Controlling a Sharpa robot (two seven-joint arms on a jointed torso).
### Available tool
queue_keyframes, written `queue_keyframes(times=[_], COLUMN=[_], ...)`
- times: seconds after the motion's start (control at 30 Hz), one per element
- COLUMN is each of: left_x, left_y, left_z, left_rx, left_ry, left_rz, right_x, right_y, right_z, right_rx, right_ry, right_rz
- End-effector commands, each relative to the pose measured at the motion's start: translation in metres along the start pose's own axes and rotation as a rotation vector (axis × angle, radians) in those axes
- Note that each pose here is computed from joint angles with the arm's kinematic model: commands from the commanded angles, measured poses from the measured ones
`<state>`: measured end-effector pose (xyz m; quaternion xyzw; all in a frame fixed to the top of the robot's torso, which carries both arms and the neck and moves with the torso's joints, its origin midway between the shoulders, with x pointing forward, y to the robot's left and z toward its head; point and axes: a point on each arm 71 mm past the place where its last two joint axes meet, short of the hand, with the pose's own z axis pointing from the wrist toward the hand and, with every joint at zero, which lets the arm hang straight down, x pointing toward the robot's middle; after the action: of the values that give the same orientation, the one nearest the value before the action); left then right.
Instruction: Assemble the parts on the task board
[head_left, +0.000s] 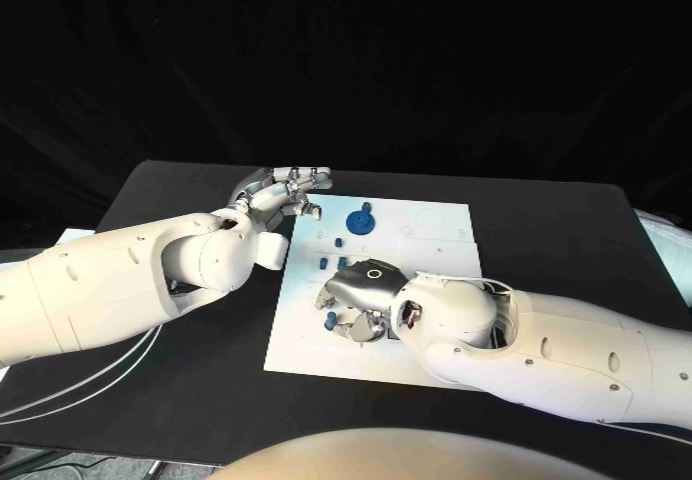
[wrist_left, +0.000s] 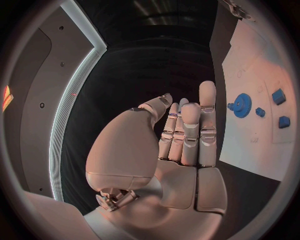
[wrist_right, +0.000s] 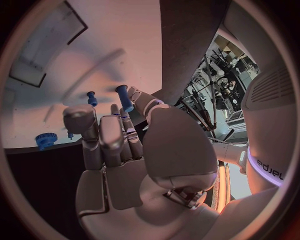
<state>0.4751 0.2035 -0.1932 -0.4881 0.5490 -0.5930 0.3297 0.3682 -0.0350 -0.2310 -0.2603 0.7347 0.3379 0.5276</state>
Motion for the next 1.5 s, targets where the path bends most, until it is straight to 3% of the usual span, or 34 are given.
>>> queue_keyframes(times=[0.03, 0.2, 0.3, 0.4, 0.57, 0.77, 1.0, 1.5], left_x=[0.0024, 0.0017, 0.0008, -0.0001, 0.0001, 0.0029, 0.0035, 0.0012], left_y=[-0.0004, -0.0004, -0.0005, -0.0007, -0.0006, -0.0004, 0.0001, 0.0013], left_z=[0.0002, 0.0001, -0.0002, -0.0008, -0.0018, -0.0031, -0.0033, -0.0043], left_rx=[0.003, 0.002, 0.002, 0.002, 0.000, -0.003, -0.004, -0.007], left_ry=[0.022, 0.021, 0.020, 0.018, 0.020, 0.030, 0.033, 0.030], left_rz=[-0.004, -0.004, -0.003, -0.003, -0.003, -0.007, -0.007, -0.007], right_x=[-0.007, -0.019, -0.034, -0.046, -0.052, -0.038, -0.017, 0.008], right_y=[-0.001, -0.015, -0.039, -0.064, -0.099, -0.122, -0.123, -0.114], right_z=[-0.006, -0.027, -0.052, -0.077, -0.117, -0.154, -0.163, -0.146], right_rx=[-0.019, 0.012, 0.092, 0.210, 0.418, 0.601, 0.670, 0.651], right_ry=[-0.097, -0.159, -0.207, -0.222, -0.211, -0.121, -0.038, 0.021], right_rz=[0.033, 0.082, 0.166, 0.273, 0.425, 0.435, 0.382, 0.327])
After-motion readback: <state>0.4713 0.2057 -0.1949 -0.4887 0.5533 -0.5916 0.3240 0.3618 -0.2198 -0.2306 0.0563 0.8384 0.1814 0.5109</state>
